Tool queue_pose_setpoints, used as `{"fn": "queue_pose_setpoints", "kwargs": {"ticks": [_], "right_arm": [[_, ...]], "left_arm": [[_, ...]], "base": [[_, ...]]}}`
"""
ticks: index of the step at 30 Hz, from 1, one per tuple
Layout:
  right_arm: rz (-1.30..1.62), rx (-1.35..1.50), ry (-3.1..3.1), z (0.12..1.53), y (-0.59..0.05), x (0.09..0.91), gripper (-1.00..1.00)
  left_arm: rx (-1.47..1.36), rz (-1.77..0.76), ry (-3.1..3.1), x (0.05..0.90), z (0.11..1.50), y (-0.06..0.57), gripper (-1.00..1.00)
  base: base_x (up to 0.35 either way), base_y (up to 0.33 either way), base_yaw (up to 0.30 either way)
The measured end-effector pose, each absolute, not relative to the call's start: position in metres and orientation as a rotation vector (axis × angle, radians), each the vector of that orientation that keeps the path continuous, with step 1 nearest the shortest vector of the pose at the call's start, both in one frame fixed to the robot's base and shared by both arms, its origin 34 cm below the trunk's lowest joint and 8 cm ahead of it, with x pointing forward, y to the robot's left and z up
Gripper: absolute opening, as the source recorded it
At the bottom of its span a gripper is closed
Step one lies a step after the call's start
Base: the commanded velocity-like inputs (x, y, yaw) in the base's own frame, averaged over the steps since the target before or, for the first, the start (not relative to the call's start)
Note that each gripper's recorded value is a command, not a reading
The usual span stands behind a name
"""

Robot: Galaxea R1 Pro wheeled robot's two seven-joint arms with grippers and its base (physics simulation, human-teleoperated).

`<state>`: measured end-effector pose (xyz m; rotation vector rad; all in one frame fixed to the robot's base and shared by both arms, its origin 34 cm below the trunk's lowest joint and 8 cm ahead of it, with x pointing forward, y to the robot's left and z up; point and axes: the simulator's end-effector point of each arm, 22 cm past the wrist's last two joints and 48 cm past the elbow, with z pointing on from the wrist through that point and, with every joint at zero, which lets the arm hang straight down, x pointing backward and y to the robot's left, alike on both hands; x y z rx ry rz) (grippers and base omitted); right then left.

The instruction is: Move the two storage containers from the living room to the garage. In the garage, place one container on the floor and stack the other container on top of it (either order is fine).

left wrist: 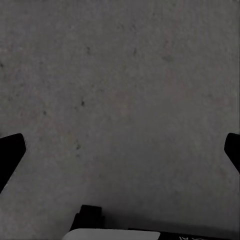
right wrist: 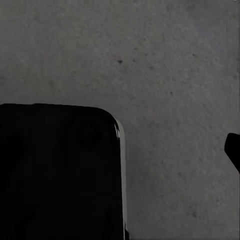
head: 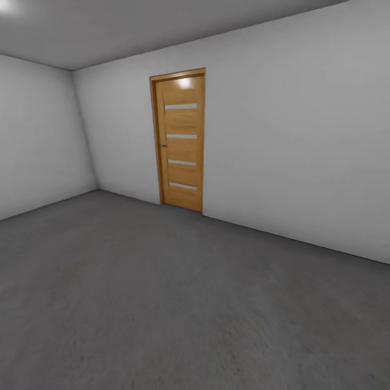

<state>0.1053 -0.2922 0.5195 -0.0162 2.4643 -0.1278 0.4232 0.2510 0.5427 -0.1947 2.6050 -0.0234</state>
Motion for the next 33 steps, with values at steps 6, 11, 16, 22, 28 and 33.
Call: {"fn": "queue_pose_setpoints", "kwargs": {"ticks": [6,11,16,22,28,33], "right_arm": [[-0.127,-0.017,2.464,0.5195,-0.2920,0.1053,1.00],[-0.128,-0.016,2.464,0.5195,-0.2921,0.1053,1.00],[-0.128,-0.016,2.464,0.5196,-0.2923,0.1052,1.00],[-0.129,-0.015,2.464,0.5196,-0.2924,0.1052,1.00],[-0.129,-0.015,2.464,0.5196,-0.2923,0.1053,1.00],[-0.128,-0.016,2.464,0.5196,-0.2922,0.1054,1.00]], "left_arm": [[-0.194,-0.023,2.605,0.4233,0.5428,0.2510,1.00],[-0.195,-0.023,2.605,0.4234,0.5428,0.2510,1.00],[-0.194,-0.023,2.605,0.4234,0.5428,0.2509,1.00],[-0.194,-0.023,2.605,0.4234,0.5428,0.2509,1.00],[-0.195,-0.022,2.605,0.4231,0.5426,0.2511,1.00],[-0.195,-0.022,2.605,0.4233,0.5427,0.2511,1.00]], "base": [[0.179,0.285,-0.008],[0.177,0.286,-0.008],[0.175,0.286,-0.127],[0.174,0.286,-0.238],[0.182,0.286,-0.257],[0.184,0.286,-0.257]]}}
